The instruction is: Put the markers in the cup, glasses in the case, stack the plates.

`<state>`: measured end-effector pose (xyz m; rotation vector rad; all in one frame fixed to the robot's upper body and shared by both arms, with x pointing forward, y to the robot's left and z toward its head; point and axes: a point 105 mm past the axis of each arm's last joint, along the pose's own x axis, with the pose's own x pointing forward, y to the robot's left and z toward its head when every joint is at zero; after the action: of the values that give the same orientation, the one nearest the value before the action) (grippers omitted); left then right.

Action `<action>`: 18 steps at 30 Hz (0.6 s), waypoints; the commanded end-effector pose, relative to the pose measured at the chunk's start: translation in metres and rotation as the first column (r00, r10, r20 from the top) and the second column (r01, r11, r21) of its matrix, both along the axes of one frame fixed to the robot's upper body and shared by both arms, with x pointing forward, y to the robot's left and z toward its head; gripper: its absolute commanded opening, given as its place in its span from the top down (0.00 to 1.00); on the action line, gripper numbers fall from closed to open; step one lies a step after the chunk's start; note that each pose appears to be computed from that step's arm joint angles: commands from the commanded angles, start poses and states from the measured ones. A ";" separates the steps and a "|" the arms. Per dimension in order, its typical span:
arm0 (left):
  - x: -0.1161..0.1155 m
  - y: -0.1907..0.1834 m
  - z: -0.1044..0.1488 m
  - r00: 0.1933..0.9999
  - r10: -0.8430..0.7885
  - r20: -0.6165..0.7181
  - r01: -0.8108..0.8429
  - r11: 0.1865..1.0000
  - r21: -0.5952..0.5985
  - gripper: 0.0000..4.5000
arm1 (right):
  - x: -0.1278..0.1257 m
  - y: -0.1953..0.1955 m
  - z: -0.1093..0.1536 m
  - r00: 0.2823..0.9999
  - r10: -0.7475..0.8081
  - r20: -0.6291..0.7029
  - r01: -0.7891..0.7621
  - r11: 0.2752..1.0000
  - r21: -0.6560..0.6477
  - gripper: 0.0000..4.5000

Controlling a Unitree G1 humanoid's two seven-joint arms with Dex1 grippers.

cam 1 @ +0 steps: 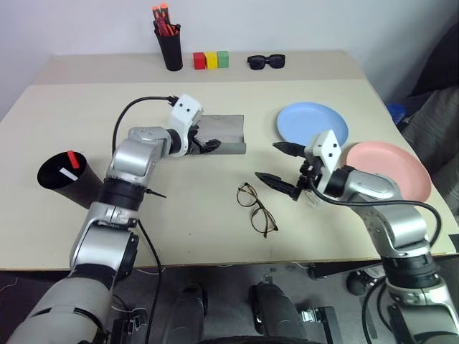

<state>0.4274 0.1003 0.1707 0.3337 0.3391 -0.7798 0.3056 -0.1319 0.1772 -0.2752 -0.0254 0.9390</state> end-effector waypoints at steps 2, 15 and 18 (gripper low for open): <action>0.004 0.000 0.000 0.996 -0.090 -0.003 0.090 0.993 0.076 0.01 | -0.017 -0.009 0.011 0.999 0.010 0.035 -0.009 1.000 -0.028 0.00; 0.008 0.015 -0.011 0.996 -0.091 0.023 0.087 0.987 0.135 1.00 | -0.018 -0.015 0.004 1.000 -0.005 0.021 0.007 0.998 -0.063 0.00; 0.001 0.022 -0.007 0.991 -0.124 0.055 0.116 0.984 0.139 1.00 | -0.017 -0.012 0.004 1.000 0.012 0.019 -0.011 0.998 -0.066 0.00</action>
<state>0.4298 0.1182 0.1454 0.4799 0.3873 -0.8564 0.2895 -0.1466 0.1720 -0.3171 0.0226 0.9358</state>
